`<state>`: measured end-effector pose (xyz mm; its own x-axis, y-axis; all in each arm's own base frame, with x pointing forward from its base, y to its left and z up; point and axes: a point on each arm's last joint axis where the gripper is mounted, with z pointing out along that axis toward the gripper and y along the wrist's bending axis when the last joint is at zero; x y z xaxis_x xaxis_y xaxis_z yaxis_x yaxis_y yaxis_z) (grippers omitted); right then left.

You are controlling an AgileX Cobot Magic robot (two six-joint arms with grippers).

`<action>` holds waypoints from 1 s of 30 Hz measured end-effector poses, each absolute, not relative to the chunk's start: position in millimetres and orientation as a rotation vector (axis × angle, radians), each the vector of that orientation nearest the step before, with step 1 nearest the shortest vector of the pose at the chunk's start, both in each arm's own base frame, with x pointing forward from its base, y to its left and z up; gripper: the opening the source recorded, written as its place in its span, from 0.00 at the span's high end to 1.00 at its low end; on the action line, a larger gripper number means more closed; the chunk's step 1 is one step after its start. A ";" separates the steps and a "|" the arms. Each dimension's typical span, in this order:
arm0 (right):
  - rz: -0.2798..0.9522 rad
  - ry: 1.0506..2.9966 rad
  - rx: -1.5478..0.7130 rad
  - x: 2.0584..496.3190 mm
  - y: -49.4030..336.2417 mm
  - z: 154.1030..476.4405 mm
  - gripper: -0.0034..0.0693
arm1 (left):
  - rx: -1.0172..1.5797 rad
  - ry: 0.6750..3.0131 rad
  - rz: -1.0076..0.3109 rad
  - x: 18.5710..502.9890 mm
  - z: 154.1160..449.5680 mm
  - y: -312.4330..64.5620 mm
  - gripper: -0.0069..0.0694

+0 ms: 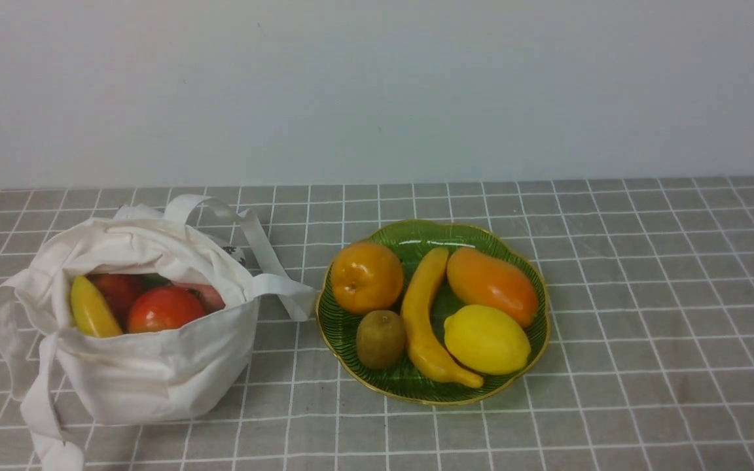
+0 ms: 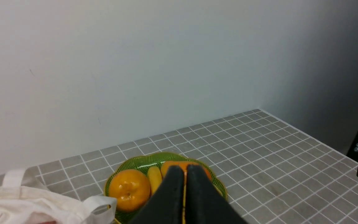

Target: Take the fruit out of the bag on the grey coffee tablecloth and place them on the plate.

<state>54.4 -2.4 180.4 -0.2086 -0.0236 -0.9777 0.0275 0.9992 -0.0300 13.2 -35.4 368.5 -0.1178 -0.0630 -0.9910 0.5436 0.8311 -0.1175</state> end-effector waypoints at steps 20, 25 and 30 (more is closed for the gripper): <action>-0.047 1.780 0.003 54.4 -2.4 180.4 0.97 | 0.180 1.564 -0.137 41.5 279.6 -10.6 0.92; -0.047 1.780 0.003 54.4 -2.4 180.4 0.97 | 0.087 1.668 -0.060 49.6 219.0 -5.0 0.92; -0.047 1.780 0.003 54.4 -2.4 180.4 0.97 | 0.075 1.798 -0.017 54.3 177.7 -3.1 0.92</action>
